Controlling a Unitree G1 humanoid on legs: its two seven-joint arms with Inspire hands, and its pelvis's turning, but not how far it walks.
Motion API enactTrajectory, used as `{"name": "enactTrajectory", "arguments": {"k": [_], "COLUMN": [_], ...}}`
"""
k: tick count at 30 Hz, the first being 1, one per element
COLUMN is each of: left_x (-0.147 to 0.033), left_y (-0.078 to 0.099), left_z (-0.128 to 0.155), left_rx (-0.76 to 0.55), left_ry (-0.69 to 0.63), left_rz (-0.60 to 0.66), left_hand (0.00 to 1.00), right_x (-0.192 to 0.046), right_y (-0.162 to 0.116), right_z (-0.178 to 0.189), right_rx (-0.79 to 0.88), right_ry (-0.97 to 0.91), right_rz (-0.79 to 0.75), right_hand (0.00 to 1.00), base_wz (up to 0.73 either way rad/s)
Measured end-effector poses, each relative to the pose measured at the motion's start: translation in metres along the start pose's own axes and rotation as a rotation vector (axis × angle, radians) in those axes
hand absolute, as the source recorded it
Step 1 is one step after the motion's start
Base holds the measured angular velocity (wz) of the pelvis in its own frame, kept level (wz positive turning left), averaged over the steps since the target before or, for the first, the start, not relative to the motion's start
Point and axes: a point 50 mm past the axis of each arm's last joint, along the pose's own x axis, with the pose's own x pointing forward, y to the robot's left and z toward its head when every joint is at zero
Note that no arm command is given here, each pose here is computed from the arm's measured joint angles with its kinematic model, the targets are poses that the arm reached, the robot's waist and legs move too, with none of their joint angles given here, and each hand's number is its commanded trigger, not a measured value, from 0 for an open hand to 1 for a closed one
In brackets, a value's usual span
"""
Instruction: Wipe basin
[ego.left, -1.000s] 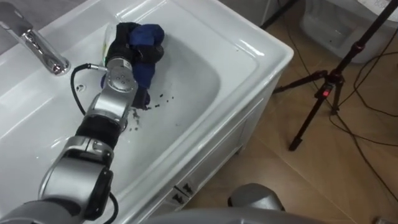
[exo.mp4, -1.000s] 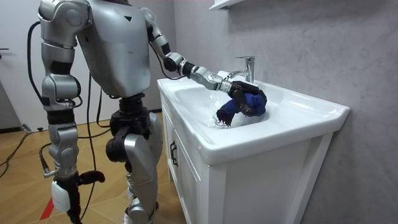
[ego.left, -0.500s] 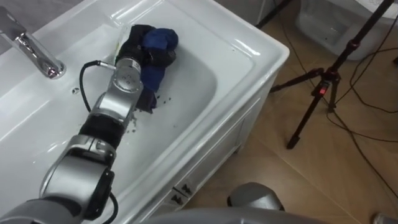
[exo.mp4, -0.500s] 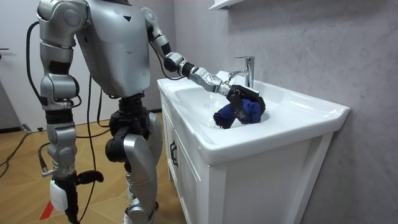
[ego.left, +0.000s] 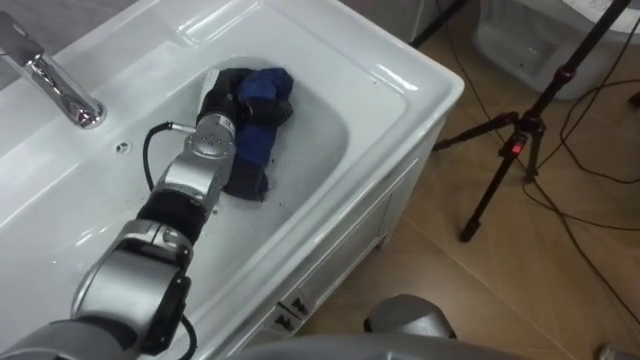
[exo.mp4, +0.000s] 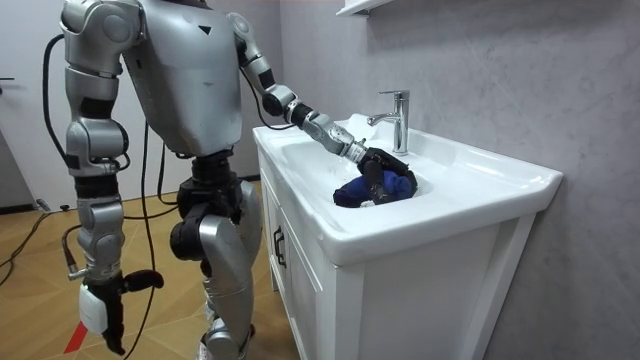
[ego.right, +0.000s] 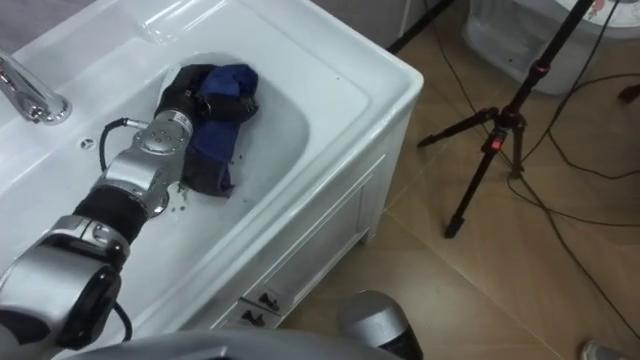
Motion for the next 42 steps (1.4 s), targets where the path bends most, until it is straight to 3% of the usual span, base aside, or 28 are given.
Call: {"name": "enactTrajectory", "arguments": {"k": [17,24,42], "left_x": [-0.001,-0.003,-0.010], "left_y": [-0.012,-0.011,-0.025], "left_z": [-0.017,-0.031,-0.035], "left_rx": [-0.030,0.069,0.897], "left_ry": [0.076,0.105,-0.071], "left_rz": [-0.034,-0.021,-0.030], "left_hand": [1.00,1.00,1.00], "right_x": [-0.001,-0.001,-0.002], "right_y": [0.004,0.004,0.002], "right_z": [0.012,0.010,0.014], "right_rx": [-0.042,-0.054,-0.097], "right_ry": [-0.040,-0.032,-0.052], "right_rz": [0.018,0.014,0.061], "right_hand": [0.00,0.00,0.00], "base_wz": [0.00,0.00,0.05]}}
